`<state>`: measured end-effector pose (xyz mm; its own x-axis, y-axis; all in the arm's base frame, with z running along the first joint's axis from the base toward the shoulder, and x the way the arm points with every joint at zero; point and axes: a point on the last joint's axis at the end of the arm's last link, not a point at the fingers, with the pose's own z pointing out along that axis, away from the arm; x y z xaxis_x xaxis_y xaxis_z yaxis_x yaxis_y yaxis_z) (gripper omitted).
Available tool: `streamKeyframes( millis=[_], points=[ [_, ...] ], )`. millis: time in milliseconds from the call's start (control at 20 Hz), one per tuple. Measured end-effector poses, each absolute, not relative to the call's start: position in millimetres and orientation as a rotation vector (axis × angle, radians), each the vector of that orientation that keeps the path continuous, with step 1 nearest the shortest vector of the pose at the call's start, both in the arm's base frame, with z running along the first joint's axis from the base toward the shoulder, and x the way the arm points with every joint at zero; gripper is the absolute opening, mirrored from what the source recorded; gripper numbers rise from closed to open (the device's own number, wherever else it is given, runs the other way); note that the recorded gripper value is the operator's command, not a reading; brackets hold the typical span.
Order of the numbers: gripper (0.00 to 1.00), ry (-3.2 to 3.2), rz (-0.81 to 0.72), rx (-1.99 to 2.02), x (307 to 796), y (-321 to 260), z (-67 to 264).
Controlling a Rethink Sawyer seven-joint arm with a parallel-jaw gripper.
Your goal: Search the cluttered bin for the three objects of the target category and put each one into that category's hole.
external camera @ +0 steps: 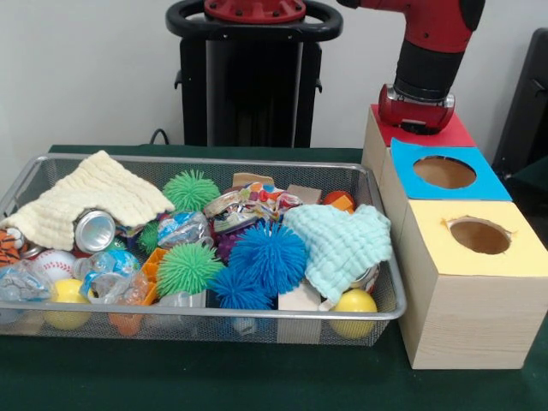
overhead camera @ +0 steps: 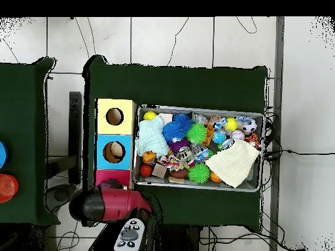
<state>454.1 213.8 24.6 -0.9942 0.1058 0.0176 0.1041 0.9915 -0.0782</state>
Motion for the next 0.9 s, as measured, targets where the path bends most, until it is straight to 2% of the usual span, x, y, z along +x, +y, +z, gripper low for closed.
streamKeyframes(
  millis=[300,350,900],
  points=[
    [0.00,-3.114,0.117,-0.162,454.3,215.5,24.6],
    [1.00,-3.115,0.115,-0.162,454.4,216.3,24.6],
    [1.00,-3.115,0.097,-0.156,455.1,222.2,24.6]
  ],
)
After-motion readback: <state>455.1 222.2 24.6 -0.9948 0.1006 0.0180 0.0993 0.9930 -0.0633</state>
